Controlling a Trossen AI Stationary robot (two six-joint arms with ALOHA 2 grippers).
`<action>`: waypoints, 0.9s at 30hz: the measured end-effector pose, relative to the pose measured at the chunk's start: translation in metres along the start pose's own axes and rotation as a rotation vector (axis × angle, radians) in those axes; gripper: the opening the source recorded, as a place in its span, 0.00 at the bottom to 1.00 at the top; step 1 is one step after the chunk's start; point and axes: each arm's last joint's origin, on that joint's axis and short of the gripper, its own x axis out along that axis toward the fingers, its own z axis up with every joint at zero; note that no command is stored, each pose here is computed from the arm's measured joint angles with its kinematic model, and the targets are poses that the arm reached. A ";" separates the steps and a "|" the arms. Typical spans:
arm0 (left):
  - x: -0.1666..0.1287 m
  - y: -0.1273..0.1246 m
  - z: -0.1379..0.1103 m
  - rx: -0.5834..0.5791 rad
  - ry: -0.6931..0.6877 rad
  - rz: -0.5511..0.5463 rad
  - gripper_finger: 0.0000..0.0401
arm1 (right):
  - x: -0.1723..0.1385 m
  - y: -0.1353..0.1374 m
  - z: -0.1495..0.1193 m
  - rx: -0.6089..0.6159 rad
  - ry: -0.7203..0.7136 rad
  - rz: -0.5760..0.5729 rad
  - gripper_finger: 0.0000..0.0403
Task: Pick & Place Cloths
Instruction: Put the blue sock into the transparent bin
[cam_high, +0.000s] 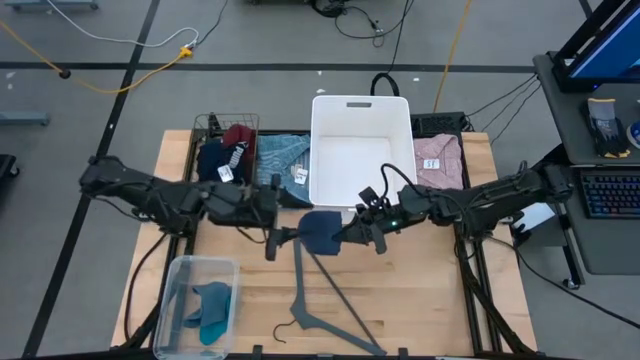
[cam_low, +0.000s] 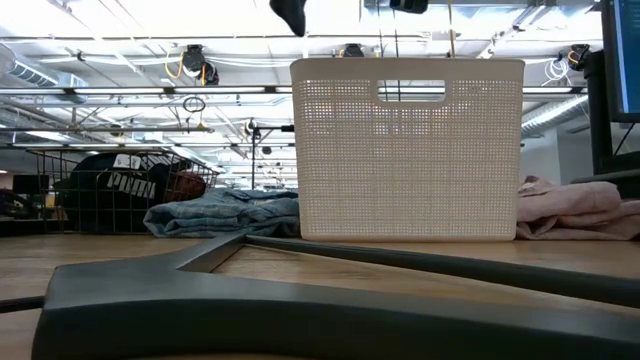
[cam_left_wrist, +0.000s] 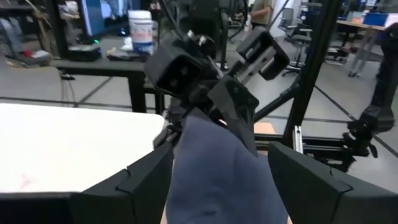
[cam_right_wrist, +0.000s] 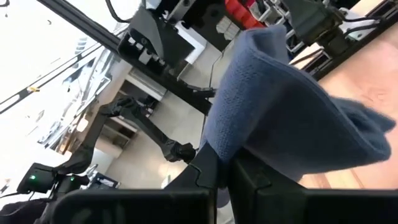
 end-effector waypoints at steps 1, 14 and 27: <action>0.003 0.001 -0.001 -0.009 0.005 -0.011 0.67 | 0.000 0.000 0.000 -0.001 -0.001 -0.001 0.01; 0.030 0.009 -0.015 -0.044 0.035 -0.096 0.67 | 0.000 -0.001 0.001 -0.008 0.002 -0.004 0.01; 0.052 0.018 -0.026 -0.056 0.045 -0.196 0.67 | 0.000 -0.001 0.000 -0.016 0.021 0.013 0.01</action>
